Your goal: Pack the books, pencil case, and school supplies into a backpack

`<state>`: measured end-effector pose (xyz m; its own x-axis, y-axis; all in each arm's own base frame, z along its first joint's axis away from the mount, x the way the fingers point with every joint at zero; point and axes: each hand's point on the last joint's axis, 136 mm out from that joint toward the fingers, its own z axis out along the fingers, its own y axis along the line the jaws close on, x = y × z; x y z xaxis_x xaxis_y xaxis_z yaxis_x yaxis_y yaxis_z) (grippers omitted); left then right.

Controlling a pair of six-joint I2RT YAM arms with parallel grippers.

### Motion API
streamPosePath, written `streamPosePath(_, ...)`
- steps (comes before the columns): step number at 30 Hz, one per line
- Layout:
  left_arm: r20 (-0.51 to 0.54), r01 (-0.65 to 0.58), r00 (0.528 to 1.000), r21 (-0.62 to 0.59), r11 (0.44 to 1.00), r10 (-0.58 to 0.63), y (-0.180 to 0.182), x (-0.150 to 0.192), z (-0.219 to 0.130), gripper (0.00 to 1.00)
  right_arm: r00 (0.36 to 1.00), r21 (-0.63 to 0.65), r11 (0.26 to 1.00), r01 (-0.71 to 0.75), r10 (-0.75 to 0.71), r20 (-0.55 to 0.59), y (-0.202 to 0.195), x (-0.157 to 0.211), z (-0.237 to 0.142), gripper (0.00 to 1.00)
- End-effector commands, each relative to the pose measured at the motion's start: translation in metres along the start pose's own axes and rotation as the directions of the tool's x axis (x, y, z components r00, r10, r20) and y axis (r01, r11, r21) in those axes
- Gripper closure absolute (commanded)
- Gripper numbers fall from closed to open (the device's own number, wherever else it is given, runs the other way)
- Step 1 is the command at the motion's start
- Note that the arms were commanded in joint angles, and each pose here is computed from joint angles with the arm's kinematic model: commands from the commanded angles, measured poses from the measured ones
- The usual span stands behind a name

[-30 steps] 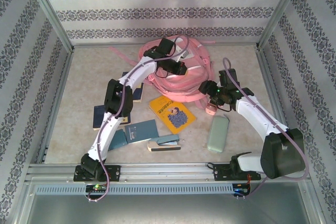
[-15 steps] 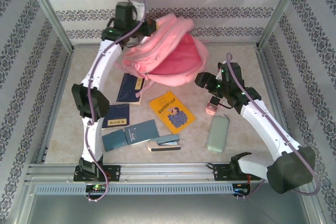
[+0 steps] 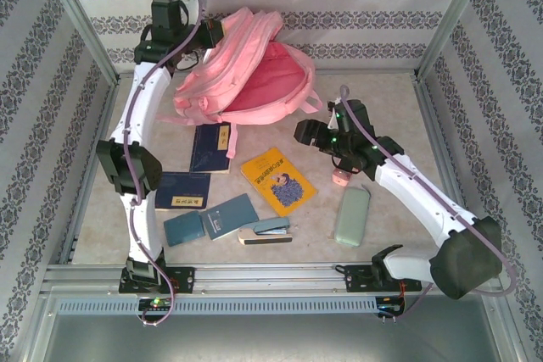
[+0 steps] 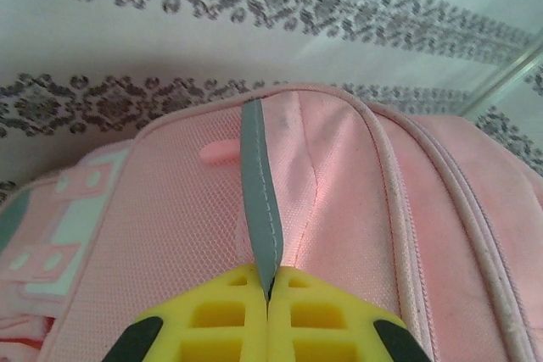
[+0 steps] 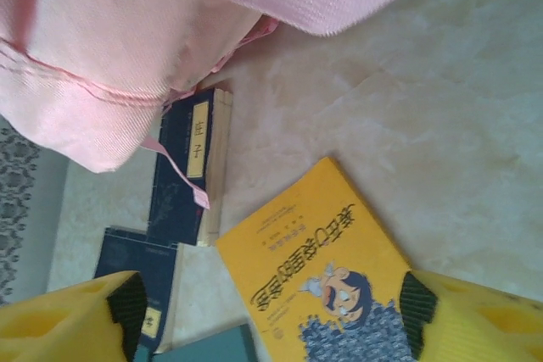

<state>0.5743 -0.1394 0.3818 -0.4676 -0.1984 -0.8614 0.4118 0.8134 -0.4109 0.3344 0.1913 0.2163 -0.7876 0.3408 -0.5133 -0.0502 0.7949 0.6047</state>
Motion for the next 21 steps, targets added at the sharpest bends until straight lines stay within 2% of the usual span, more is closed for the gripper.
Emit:
streamPosePath(1, 0.208, -0.168, 0.969, 0.156, 0.973, 0.134, -0.068, -0.062, -0.057, 1.0, 0.999, 0.041, 0.999, 0.002, -0.003, 0.04, -0.006, -0.007, -0.002, 0.13)
streamPosePath(3, 0.157, -0.128, 0.983, 0.192, 0.973, 0.098, -0.068, -0.04, -0.048, 1.0, 0.998, 0.024, 0.999, -0.044, 0.043, 0.044, -0.01, -0.007, 0.0, 0.1)
streamPosePath(6, 0.111, -0.089, 0.992, 0.203, 0.975, 0.067, -0.064, -0.006, -0.041, 1.0, 0.988, -0.03, 0.99, -0.139, 0.141, 0.063, -0.017, -0.011, 0.003, 0.11)
streamPosePath(10, 0.04, -0.013, 0.999, 0.237, 0.971, 0.004, -0.059, 0.035, -0.033, 1.0, 0.981, 0.047, 0.985, -0.167, 0.162, 0.108, -0.041, -0.014, 0.004, 0.15)
streamPosePath(12, 0.002, 0.001, 1.0, 0.239, 0.971, -0.002, -0.059, 0.053, -0.029, 1.0, 0.978, 0.092, 0.981, -0.17, 0.157, 0.135, -0.051, -0.019, 0.0, 0.2)
streamPosePath(14, -0.028, 0.007, 1.0, 0.239, 0.971, 0.0, -0.061, 0.068, -0.026, 1.0, 0.975, 0.076, 0.984, -0.161, 0.146, 0.17, -0.051, -0.028, -0.001, 0.3)
streamPosePath(15, -0.042, 0.011, 0.999, 0.239, 0.971, -0.001, -0.061, 0.074, -0.025, 1.0, 0.97, 0.057, 0.983, -0.174, 0.161, 0.18, -0.05, -0.032, 0.002, 0.39)
streamPosePath(17, -0.056, 0.02, 0.998, 0.246, 0.969, -0.006, -0.064, 0.082, -0.023, 1.0, 0.97, -0.008, 0.979, -0.206, 0.205, 0.13, -0.042, -0.036, 0.018, 0.54)
streamPosePath(19, -0.066, 0.023, 0.998, 0.252, 0.968, -0.007, -0.069, 0.085, -0.022, 1.0, 0.966, -0.042, 0.967, -0.251, 0.254, 0.059, -0.036, -0.035, 0.038, 0.74)
streamPosePath(21, -0.072, 0.017, 0.997, 0.262, 0.965, 0.002, -0.075, 0.087, -0.021, 1.0, 0.955, -0.084, 0.952, -0.293, 0.296, 0.027, -0.029, -0.035, 0.057, 0.88)
